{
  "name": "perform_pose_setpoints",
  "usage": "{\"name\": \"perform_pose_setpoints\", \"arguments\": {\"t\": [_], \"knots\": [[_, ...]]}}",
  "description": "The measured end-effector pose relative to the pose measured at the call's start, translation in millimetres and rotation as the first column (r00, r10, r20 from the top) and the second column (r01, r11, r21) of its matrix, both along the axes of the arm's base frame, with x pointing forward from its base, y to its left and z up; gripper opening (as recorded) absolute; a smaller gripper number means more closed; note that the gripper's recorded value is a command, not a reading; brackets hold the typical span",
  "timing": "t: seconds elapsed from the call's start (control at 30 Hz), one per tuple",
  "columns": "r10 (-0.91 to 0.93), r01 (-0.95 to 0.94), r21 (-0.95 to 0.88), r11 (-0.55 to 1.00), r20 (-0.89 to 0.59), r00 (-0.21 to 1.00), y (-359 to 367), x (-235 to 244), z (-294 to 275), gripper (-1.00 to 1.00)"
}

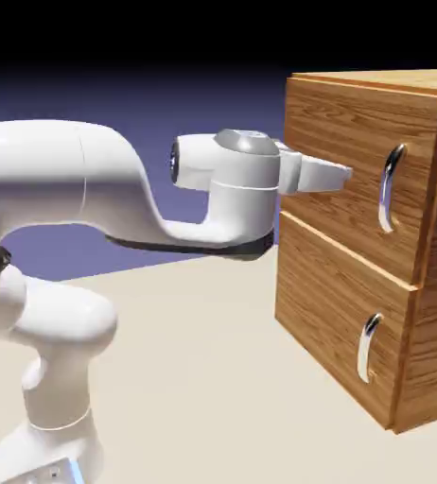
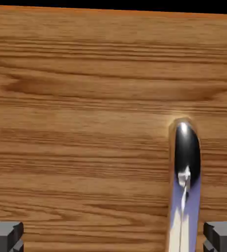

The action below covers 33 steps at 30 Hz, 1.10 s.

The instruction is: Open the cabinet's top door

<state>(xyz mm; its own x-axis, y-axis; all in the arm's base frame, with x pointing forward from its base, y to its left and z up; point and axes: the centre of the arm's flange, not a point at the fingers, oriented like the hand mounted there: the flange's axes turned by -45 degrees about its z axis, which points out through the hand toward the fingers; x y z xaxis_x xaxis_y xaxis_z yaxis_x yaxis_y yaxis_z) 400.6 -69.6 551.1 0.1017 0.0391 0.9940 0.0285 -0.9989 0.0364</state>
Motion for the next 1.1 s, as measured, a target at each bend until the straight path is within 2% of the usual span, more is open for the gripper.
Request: {"name": "perform_pose_setpoints", "arguments": {"t": [0.43,0.6,0.63,0.7,1.1], "knots": [[0.014,-0.018,0.039,0.999,0.102,0.995,-45,33,-44,1.00],[0.014,-0.018,0.040,0.999,0.101,0.995,-42,83,-44,1.00],[0.013,-0.018,0.040,0.999,0.101,0.995,-42,83,-44,-1.00],[0.013,-0.018,0.040,0.999,0.101,0.995,-42,83,-44,-1.00],[-0.179,0.176,0.037,0.984,0.103,0.978,-9,4,-44,-1.00]]}}
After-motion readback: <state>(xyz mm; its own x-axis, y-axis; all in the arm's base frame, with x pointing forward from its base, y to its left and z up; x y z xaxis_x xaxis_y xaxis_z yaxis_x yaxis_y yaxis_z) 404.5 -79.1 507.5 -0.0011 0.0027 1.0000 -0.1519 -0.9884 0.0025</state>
